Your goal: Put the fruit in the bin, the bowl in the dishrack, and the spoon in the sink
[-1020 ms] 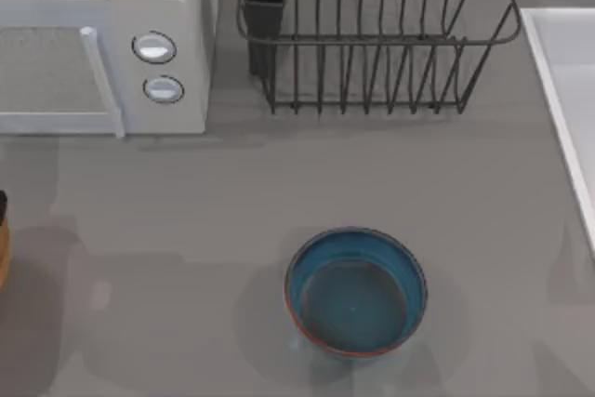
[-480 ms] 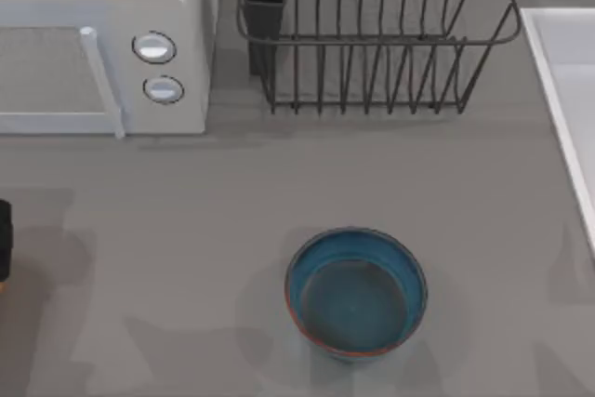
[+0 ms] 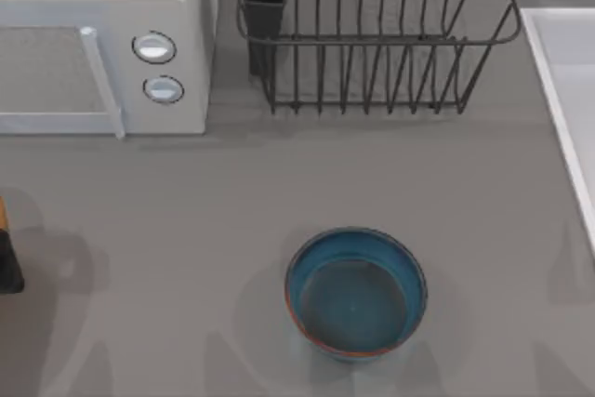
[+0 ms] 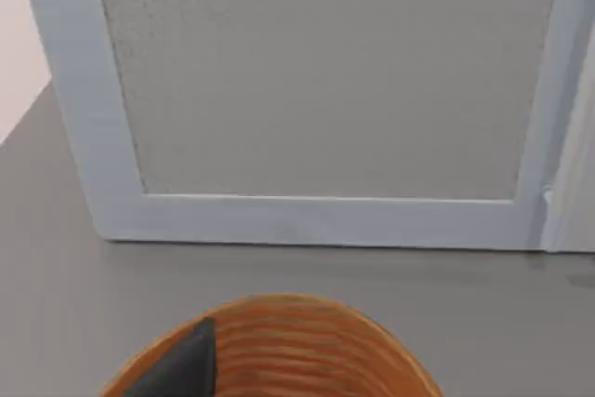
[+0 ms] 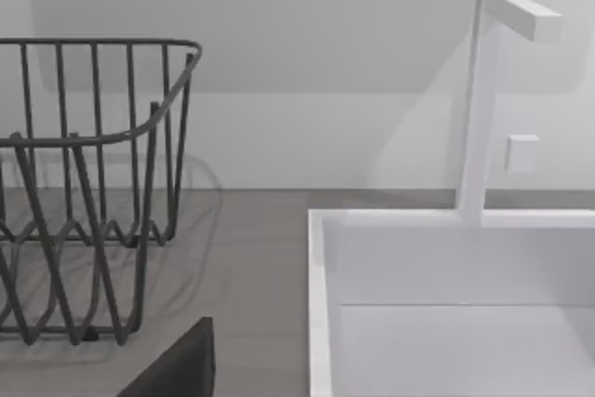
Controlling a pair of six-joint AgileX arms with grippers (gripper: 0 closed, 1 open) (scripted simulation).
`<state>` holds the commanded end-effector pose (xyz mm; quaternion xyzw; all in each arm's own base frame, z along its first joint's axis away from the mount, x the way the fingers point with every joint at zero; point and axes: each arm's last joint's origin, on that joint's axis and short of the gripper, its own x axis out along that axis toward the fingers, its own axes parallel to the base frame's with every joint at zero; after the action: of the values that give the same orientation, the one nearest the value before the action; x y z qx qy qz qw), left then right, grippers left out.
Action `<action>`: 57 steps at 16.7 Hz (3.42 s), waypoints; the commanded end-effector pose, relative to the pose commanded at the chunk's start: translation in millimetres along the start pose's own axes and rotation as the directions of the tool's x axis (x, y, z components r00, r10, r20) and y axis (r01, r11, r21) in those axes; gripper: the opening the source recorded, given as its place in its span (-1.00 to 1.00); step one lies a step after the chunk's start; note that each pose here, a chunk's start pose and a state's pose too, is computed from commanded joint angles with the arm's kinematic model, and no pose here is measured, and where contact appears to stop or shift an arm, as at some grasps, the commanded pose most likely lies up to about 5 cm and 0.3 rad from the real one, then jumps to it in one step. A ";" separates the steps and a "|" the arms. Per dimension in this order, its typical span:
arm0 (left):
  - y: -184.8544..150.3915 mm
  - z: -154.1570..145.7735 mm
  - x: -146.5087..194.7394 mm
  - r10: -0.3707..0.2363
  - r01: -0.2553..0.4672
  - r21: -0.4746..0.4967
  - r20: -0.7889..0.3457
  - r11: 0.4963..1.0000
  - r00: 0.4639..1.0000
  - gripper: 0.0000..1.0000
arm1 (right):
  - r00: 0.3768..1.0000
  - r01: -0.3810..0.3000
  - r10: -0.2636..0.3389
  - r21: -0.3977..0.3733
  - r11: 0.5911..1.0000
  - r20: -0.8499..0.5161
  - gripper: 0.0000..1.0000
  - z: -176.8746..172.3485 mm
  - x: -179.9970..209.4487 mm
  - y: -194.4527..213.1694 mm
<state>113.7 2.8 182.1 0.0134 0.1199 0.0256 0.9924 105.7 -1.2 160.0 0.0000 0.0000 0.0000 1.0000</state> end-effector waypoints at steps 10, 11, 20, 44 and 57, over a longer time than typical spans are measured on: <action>-4.3 -23.3 -2.7 -0.048 0.054 -0.020 0.239 0.998 0.970 1.00 | 1.000 0.000 0.000 0.000 1.000 0.000 1.00 0.0 0.0 0.0; -4.3 -23.3 -2.7 -0.048 0.054 -0.020 0.239 0.998 0.970 1.00 | 1.000 0.000 0.000 0.000 1.000 0.000 1.00 0.0 0.0 0.0; -4.3 -23.3 -2.7 -0.048 0.054 -0.020 0.239 0.998 0.970 1.00 | 0.937 -0.110 0.156 0.159 0.981 -0.311 1.00 54.3 14.0 19.7; -4.3 -23.3 -2.7 -0.048 0.054 -0.020 0.239 0.998 0.970 1.00 | 0.000 0.010 0.000 0.000 1.000 -1.000 1.00 69.0 153.5 216.5; -4.3 -23.3 -2.7 -0.048 0.054 -0.020 0.239 0.998 0.970 1.00 | 0.000 0.010 0.000 0.000 1.000 -1.000 1.00 -30.5 153.6 216.5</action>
<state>105.7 -1.2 160.0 0.0000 0.0000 0.0000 1.0000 259.3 215.3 129.5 0.0035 0.7070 -0.0036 0.7072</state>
